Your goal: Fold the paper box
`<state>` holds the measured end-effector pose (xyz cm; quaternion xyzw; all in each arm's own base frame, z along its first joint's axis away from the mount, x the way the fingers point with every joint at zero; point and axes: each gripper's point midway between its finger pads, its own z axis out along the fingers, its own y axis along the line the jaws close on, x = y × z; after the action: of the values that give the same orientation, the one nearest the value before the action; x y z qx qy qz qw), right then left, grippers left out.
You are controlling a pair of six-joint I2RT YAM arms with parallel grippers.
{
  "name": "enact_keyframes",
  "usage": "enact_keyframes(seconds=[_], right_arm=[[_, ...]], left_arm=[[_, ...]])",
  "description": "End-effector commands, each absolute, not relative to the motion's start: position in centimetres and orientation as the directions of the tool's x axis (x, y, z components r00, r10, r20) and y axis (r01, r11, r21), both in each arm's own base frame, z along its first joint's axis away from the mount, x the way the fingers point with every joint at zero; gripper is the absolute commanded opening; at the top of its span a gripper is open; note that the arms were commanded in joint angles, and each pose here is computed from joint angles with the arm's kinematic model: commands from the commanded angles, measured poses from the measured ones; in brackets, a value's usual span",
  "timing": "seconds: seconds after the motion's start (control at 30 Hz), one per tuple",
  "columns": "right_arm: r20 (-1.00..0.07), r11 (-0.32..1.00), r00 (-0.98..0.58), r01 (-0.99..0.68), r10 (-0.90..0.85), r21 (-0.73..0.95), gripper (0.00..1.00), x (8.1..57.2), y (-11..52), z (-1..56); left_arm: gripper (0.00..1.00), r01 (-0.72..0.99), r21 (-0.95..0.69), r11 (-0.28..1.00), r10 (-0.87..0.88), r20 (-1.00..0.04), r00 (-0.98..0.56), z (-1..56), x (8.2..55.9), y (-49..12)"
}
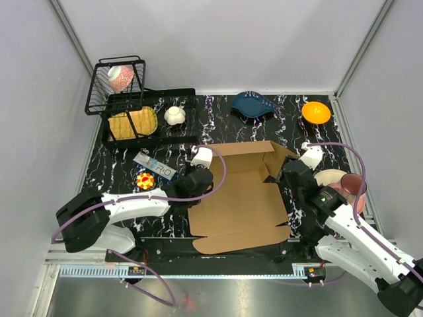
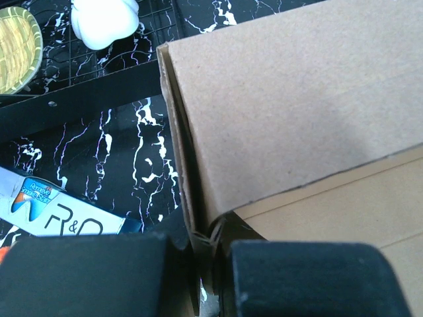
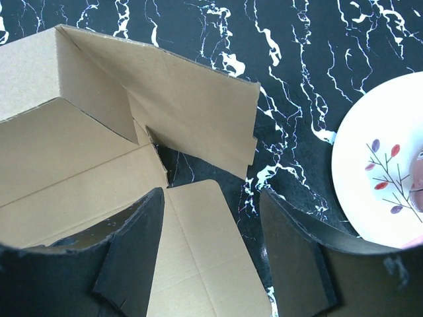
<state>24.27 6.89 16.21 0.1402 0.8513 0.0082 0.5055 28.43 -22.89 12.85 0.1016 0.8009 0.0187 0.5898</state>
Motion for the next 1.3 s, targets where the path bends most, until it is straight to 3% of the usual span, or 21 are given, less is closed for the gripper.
enact_keyframes(seconds=[0.0,0.43,0.73,0.87,1.0,1.07,1.1,1.23,1.27], right_arm=[[-0.874,0.947,-0.4,0.271,0.274,0.172,0.66,24.8,6.3,16.9],[-0.902,0.935,-0.312,0.286,0.297,0.209,0.73,26.3,6.2,17.1],[-0.874,0.945,-0.379,0.236,0.304,0.226,0.74,27.1,8.1,15.2],[-0.862,0.945,-0.398,0.219,0.313,0.242,0.68,26.7,8.4,14.6],[-0.851,0.939,-0.403,0.207,0.336,0.273,0.47,26.2,8.6,14.5],[-0.849,0.939,-0.407,0.21,0.336,0.271,0.41,26.1,8.5,14.4],[-0.849,0.94,-0.411,0.216,0.332,0.264,0.43,26.1,8.4,14.3],[-0.875,0.938,-0.361,0.243,0.324,0.247,0.72,26.0,7.1,16.1],[-0.883,0.938,-0.342,0.244,0.322,0.248,0.74,26.0,6.9,16.9]], left_arm=[[0.0,0.285,0.202,0.937,0.291,-0.904,-0.314,12.2,27.9,-23.4],[0.0,0.38,0.207,0.902,0.355,-0.856,-0.377,11.4,30.3,-22.0],[0.0,0.356,0.21,0.91,0.353,-0.844,-0.404,10.6,31.1,-21.1],[0.0,0.343,0.216,0.914,0.353,-0.841,-0.41,10.4,31.3,-20.7],[0.0,0.326,0.21,0.922,0.338,-0.847,-0.41,10.7,31.5,-20.6],[0.0,0.324,0.207,0.923,0.334,-0.848,-0.411,10.7,31.5,-20.5],[0.0,0.325,0.209,0.922,0.337,-0.847,-0.411,10.7,31.5,-20.5],[0.0,0.322,0.224,0.92,0.349,-0.843,-0.409,10.7,31.6,-20.2],[0.0,0.321,0.229,0.919,0.353,-0.84,-0.412,10.7,31.7,-20.0]])
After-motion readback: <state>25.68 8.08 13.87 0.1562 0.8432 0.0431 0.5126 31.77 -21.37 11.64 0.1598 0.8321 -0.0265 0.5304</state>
